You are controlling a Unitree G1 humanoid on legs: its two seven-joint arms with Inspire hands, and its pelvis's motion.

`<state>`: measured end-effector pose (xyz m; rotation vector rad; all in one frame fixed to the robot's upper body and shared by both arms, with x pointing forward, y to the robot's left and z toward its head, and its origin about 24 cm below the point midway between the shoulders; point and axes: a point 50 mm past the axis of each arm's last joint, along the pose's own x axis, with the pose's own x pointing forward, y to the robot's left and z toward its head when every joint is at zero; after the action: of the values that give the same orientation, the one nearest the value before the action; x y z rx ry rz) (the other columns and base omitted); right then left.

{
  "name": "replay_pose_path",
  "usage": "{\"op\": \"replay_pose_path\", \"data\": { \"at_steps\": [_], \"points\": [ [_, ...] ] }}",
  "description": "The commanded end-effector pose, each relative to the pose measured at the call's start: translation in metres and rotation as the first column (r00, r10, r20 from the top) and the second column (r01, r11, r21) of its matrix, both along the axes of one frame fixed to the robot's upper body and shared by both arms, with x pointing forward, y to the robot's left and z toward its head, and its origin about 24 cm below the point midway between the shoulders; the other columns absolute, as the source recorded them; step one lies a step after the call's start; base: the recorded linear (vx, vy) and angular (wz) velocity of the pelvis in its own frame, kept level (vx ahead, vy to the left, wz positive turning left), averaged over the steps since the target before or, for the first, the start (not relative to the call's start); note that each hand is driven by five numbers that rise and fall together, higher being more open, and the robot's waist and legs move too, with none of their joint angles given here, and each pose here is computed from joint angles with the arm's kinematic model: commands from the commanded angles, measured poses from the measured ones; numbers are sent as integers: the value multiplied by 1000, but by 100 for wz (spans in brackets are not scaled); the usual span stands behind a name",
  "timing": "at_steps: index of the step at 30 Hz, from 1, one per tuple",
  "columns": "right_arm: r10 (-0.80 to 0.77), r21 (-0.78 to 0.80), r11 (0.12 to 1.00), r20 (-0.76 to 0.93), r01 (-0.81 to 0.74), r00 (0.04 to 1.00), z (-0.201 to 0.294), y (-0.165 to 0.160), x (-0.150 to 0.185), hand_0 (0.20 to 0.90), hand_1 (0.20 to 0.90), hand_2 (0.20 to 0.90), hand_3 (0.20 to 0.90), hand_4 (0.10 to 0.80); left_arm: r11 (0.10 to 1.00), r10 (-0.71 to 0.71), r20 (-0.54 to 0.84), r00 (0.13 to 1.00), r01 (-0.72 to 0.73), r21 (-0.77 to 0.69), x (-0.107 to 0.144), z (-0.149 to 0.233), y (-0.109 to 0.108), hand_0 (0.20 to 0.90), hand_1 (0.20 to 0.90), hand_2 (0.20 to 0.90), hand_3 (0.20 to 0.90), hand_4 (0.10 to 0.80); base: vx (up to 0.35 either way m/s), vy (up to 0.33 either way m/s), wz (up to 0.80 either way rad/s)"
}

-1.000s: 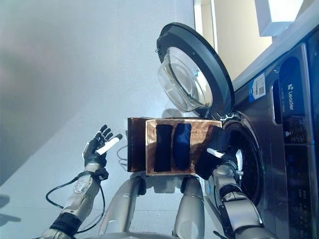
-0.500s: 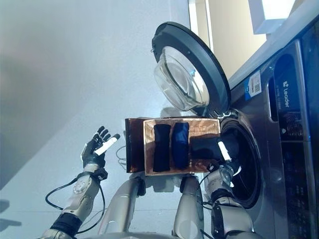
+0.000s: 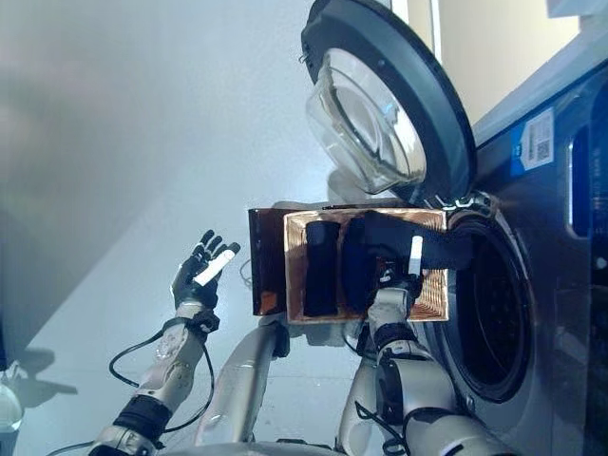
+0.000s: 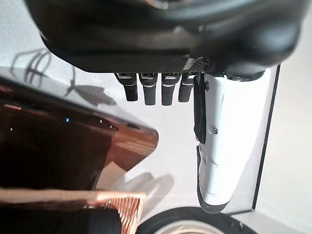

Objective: Pick up the clothes and place them into the washing machine

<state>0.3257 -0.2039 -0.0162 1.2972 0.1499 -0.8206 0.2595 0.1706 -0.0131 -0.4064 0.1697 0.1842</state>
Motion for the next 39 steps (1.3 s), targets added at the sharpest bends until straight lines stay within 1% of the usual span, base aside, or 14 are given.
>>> {"op": "replay_pose_path", "data": {
  "at_steps": [1,2,7,12,17,20,25,33,36,39],
  "points": [
    [-132,18,991,95,131,987,9,-14,-1,200,200,200,200,300,999,32,198,980,-28,-23,7,35,3,900,900,900,900,800,-7,25,3],
    [-132,18,991,95,131,987,9,-15,-1,200,200,200,200,300,999,32,198,980,-28,-23,7,35,3,900,900,900,900,800,-11,35,5],
    [-294,104,953,96,284,951,12,-31,-5,200,200,200,200,300,999,40,200,979,-35,-29,6,36,3,900,900,900,900,800,-13,32,7],
    [-367,134,925,74,355,927,9,-42,-11,200,200,200,200,300,999,48,191,980,-43,-29,3,34,6,900,900,900,900,800,56,4,5],
    [-459,167,879,40,447,888,7,-58,-19,200,200,200,200,300,998,53,175,983,-49,-25,-1,31,9,900,900,900,900,800,-61,10,-2],
    [-522,182,839,7,512,853,2,-71,-29,200,200,200,200,300,999,47,161,986,-45,-18,-2,28,10,900,900,900,900,800,86,4,-5],
    [-627,185,762,-31,621,779,-4,-97,-50,200,200,200,200,300,998,56,150,987,-55,-11,-4,26,15,900,900,900,900,800,0,0,0],
    [-767,166,629,-25,759,641,9,-145,-75,200,200,200,200,300,998,52,122,991,-54,17,-9,20,22,900,900,900,900,800,-24,4,-3],
    [-793,141,599,-30,788,608,14,-159,-83,200,200,200,200,300,998,51,122,991,-54,23,-9,20,23,900,900,900,900,800,0,-1,-4],
    [-802,100,591,-31,800,596,20,-173,-90,200,200,200,200,300,998,43,124,991,-48,38,-9,20,25,900,900,900,900,800,3,-6,-3]
  ]
}}
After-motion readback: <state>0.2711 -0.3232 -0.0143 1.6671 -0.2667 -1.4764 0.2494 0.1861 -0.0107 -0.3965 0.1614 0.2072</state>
